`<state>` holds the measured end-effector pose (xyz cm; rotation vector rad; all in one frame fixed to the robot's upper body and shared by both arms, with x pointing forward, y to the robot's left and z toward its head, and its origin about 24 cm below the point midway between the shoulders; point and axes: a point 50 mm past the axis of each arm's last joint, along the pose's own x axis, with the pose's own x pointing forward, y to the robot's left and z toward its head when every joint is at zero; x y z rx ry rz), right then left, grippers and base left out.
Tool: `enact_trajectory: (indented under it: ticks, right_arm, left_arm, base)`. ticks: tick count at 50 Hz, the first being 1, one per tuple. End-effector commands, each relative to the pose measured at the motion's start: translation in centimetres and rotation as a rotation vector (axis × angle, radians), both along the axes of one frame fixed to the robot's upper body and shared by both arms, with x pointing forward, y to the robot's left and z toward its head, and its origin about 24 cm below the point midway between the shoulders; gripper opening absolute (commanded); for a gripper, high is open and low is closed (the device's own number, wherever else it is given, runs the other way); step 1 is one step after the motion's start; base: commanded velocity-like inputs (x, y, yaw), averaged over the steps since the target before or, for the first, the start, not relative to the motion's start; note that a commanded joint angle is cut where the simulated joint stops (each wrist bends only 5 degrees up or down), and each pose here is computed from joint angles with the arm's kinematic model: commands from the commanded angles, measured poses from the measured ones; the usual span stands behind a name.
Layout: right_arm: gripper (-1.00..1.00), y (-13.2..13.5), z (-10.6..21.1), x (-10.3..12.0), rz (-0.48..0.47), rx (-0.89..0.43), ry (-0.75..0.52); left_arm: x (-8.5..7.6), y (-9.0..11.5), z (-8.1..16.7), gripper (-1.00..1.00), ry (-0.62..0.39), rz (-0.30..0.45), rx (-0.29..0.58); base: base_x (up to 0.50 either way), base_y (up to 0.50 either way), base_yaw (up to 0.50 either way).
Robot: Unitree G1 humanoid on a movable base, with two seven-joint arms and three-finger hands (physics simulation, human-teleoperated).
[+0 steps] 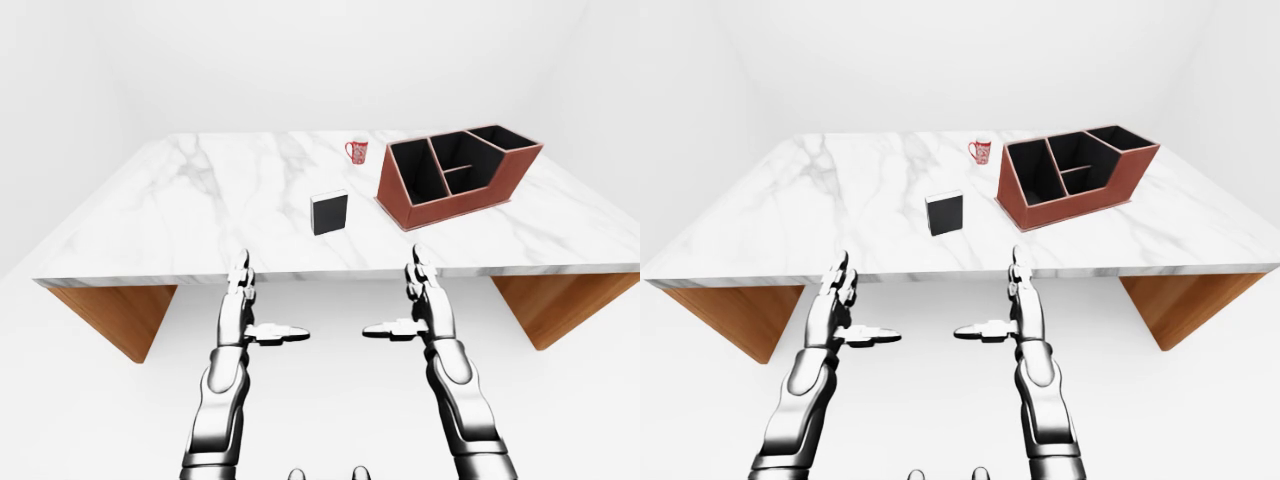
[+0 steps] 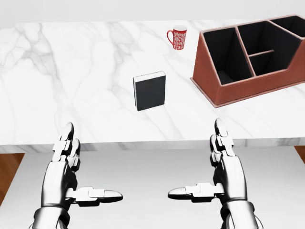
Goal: Pick up the book and place it in the left compartment of the caddy.
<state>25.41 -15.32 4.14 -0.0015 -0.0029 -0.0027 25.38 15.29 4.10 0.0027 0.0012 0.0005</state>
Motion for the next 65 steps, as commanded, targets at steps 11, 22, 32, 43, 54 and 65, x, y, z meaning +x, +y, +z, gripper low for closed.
enact_trajectory:
  ticks: [11,22,32,43,54,65]
  right_arm:
    - [1.0,-0.8,0.2,0.0,-0.012,-0.002,-0.012]
    - [1.0,-1.8,1.1,-0.3,-0.074,0.001,-0.057]
    - [1.0,-3.4,2.2,-0.8,-0.179,-0.042,-0.105]
    - [1.0,-4.4,3.0,-1.2,-0.24,-0.022,-0.14]
    - [1.0,-5.7,3.8,-2.0,-0.337,-0.036,-0.182]
    - [1.0,-7.5,4.3,-3.2,-0.455,-0.034,-0.208]
  left_arm:
    - [-0.1,0.6,0.0,1.0,-0.003,0.001,0.013]
    - [-0.2,0.5,0.2,1.0,-0.012,-0.003,0.016]
    - [-0.1,0.6,0.0,1.0,-0.014,-0.003,0.018]
    - [0.0,0.6,0.0,1.0,-0.014,0.0,0.019]
    - [0.0,0.7,-0.1,1.0,-0.015,0.0,0.018]
    - [-0.1,0.6,-0.3,1.0,-0.011,-0.004,0.022]
  base:
    - [0.0,0.0,0.0]
    - [0.0,0.0,0.0]
    - [0.0,0.0,0.0]
    - [0.0,0.0,0.0]
    - [0.0,0.0,0.0]
    - [0.0,0.0,0.0]
